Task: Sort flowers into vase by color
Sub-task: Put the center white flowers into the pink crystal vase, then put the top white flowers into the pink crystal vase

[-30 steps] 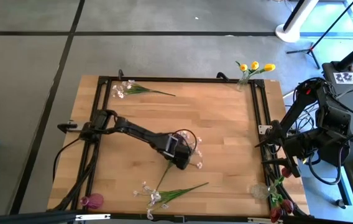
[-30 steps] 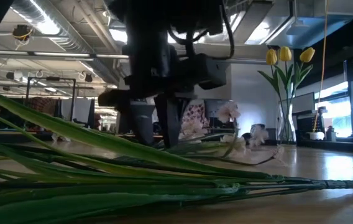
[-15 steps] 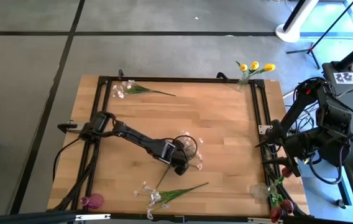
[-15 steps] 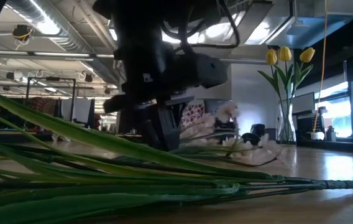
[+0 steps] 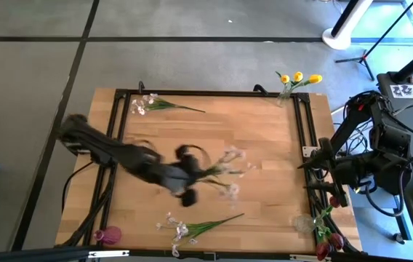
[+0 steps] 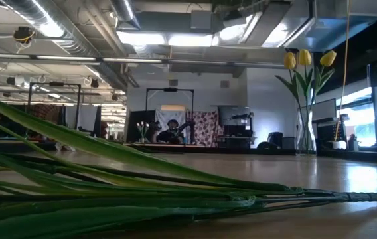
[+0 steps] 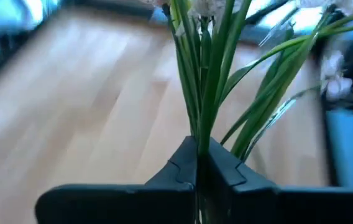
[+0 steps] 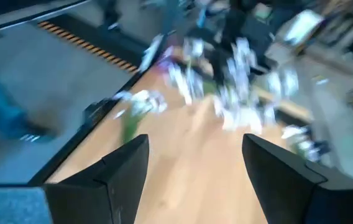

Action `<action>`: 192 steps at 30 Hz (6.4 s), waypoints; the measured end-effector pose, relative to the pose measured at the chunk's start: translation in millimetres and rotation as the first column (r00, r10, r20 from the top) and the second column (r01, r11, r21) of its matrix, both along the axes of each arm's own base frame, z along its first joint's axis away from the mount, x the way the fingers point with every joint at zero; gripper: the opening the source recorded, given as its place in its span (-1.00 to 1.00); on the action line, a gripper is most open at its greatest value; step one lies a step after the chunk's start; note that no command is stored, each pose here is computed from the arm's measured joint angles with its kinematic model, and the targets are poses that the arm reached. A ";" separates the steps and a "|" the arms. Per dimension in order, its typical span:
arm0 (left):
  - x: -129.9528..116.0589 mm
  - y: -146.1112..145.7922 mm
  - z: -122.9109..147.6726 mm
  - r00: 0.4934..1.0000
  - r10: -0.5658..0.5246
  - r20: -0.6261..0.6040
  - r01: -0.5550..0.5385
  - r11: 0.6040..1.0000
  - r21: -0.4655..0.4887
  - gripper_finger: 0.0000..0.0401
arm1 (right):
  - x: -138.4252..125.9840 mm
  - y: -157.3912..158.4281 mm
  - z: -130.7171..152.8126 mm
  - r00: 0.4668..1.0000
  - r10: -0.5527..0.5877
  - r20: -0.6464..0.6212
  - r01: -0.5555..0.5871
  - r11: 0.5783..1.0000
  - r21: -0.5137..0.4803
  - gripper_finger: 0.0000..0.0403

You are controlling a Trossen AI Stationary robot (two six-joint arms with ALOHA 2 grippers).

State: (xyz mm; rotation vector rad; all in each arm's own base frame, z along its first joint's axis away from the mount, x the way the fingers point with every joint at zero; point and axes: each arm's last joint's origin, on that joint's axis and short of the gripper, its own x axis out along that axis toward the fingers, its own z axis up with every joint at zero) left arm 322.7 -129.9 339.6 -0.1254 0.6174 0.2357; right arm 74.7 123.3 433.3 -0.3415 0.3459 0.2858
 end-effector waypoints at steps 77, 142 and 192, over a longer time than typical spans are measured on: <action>-252.5 -16.6 -67.2 -0.046 -0.655 0.755 0.987 0.089 0.137 -1.00 | 94.8 -46.3 8.3 0.699 -0.711 0.071 0.665 0.684 0.301 0.29; -266.3 -2.5 -104.3 0.311 -0.841 0.443 0.889 0.093 -0.447 -0.47 | 101.2 -42.8 4.4 0.675 -0.736 0.061 0.686 0.655 0.316 0.29; -271.3 17.3 -62.2 0.722 -0.674 -0.153 0.084 0.306 -0.948 -0.47 | 116.9 -29.8 -8.8 0.817 -0.575 0.034 0.573 0.817 0.061 0.29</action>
